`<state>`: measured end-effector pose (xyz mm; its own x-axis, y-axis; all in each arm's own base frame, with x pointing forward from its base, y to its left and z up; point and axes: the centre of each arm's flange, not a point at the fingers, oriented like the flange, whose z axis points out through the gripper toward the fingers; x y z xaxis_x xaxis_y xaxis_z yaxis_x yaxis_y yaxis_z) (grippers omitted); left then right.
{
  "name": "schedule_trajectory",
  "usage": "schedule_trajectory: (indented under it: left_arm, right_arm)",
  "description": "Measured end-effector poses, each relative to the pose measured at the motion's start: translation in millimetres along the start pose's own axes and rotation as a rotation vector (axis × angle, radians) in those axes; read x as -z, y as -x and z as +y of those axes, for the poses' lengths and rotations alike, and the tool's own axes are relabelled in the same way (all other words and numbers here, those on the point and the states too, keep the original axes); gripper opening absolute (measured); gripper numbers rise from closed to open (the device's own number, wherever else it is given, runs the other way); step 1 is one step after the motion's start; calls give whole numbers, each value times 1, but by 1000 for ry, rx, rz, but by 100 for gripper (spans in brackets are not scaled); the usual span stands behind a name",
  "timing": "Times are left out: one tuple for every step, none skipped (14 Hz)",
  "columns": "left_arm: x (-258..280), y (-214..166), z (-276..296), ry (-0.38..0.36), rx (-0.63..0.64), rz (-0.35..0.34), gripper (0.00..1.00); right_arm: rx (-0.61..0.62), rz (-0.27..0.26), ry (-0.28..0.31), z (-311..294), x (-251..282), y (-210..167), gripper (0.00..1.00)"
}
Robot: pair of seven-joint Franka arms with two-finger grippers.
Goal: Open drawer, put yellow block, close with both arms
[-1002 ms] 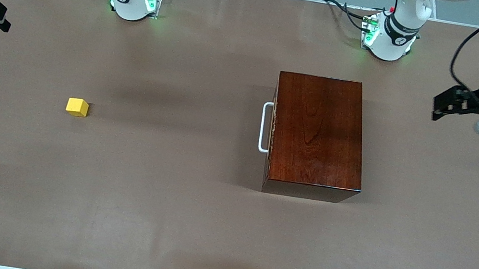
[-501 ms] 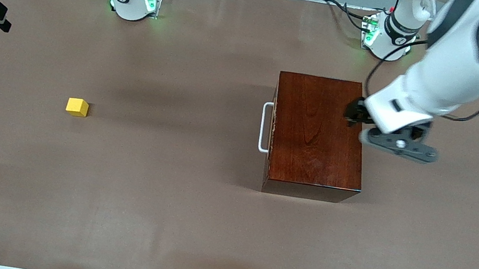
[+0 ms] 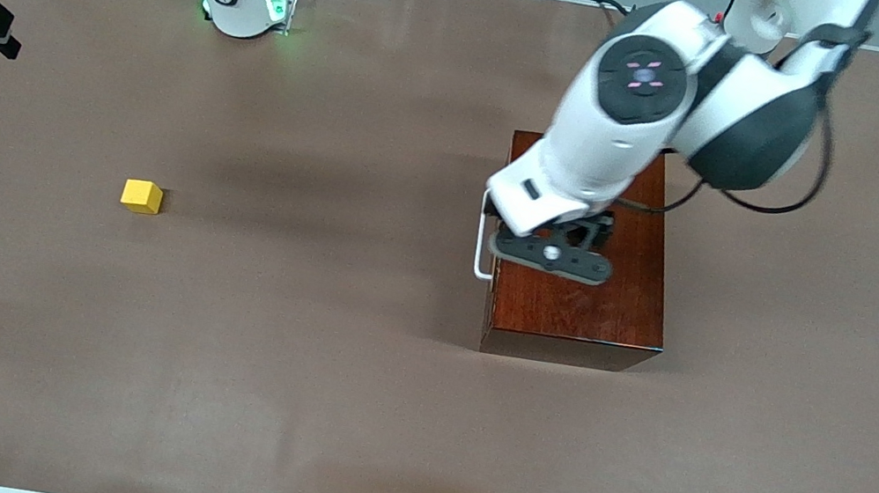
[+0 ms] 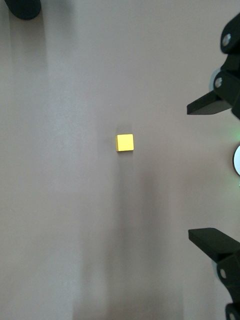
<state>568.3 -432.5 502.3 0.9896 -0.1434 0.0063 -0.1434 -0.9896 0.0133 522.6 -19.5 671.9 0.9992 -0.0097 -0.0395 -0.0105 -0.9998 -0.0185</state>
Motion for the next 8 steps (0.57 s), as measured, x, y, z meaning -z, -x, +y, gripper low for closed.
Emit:
schedule_trajectory:
  left_arm:
    - [-15, 4, 20, -32, -1, 17, 100]
    - [-27, 10, 41, -55, 7, 32, 100]
    - [-37, 16, 59, -66, 21, 44, 100]
    - [-47, 20, 74, -68, 32, 54, 100]
    - [-57, 23, 84, -70, 37, 57, 100]
    - [-67, 24, 91, -72, 34, 58, 100]
    - [-78, 25, 98, -73, 30, 58, 100]
    - [-90, 27, 105, -77, 30, 56, 100]
  right_arm:
    - [0, 0, 0, 0, 0, 0, 100]
    - [0, 0, 0, 0, 0, 0, 100]
    - [0, 0, 0, 0, 0, 0, 100]
    - [0, 0, 0, 0, 0, 0, 100]
    - [-1, 0, 0, 0, 0, 0, 100]
    - [-2, 0, 0, 1, 0, 0, 100]
    - [-3, 0, 0, 2, 0, 0, 100]
    - [-5, 0, 0, 2, 0, 0, 100]
